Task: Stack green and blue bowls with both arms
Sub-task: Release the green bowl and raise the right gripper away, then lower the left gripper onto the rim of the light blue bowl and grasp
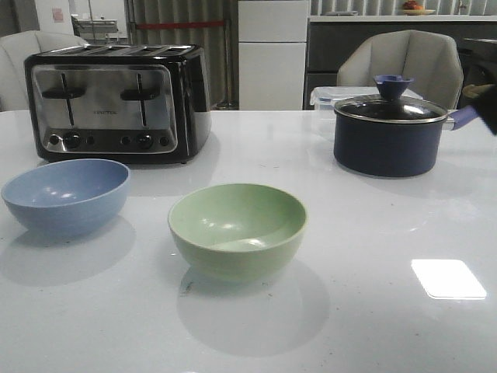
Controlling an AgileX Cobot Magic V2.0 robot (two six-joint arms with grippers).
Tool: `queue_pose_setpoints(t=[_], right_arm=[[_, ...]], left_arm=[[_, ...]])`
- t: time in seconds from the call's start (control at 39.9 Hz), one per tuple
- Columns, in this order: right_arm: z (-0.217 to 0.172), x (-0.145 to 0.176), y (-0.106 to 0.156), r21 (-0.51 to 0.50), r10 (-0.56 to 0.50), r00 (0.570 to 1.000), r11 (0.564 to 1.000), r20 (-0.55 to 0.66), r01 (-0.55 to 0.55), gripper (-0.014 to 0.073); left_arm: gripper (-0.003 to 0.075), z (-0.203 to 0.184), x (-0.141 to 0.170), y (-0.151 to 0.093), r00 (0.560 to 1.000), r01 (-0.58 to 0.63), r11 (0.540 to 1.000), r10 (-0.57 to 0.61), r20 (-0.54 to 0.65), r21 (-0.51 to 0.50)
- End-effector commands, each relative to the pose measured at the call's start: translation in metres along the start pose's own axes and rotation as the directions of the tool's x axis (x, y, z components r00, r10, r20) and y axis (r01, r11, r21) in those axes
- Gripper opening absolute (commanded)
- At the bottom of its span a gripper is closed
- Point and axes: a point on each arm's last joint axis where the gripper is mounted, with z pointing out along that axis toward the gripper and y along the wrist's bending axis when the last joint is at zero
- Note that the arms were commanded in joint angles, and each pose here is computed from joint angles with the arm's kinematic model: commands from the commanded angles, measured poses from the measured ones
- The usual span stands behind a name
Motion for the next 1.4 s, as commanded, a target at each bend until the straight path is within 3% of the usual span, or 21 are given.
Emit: queue_pose_setpoints(t=[0.0,0.4,0.85,1.15,1.38], right_arm=[[-0.019,0.002,0.001,0.008,-0.010,0.992,1.000,0.124,0.010,0.0363],[-0.030,0.011,0.001,0.006,-0.014,0.987,1.000,0.159,0.014,0.0363],[-0.030,0.011,0.001,0.006,-0.014,0.987,1.000,0.158,0.014,0.0363],[-0.030,0.011,0.001,0.006,-0.014,0.987,1.000,0.158,0.014,0.0363],[-0.030,0.011,0.001,0.006,-0.014,0.987,1.000,0.158,0.014,0.0363]], left_arm=[[0.0548,0.002,-0.017,-0.003,0.998,-0.007,1.000,0.005,0.069,0.027],[0.0548,0.071,-0.056,-0.007,0.985,-0.042,0.998,0.049,-0.163,0.047],[0.0548,0.200,-0.097,-0.006,0.904,-0.014,0.998,0.036,-0.427,0.054],[0.0548,0.263,-0.096,0.015,0.872,0.034,0.999,-0.025,-0.489,0.010],[0.0521,0.291,-0.082,0.017,0.856,0.069,0.998,-0.056,-0.514,0.006]])
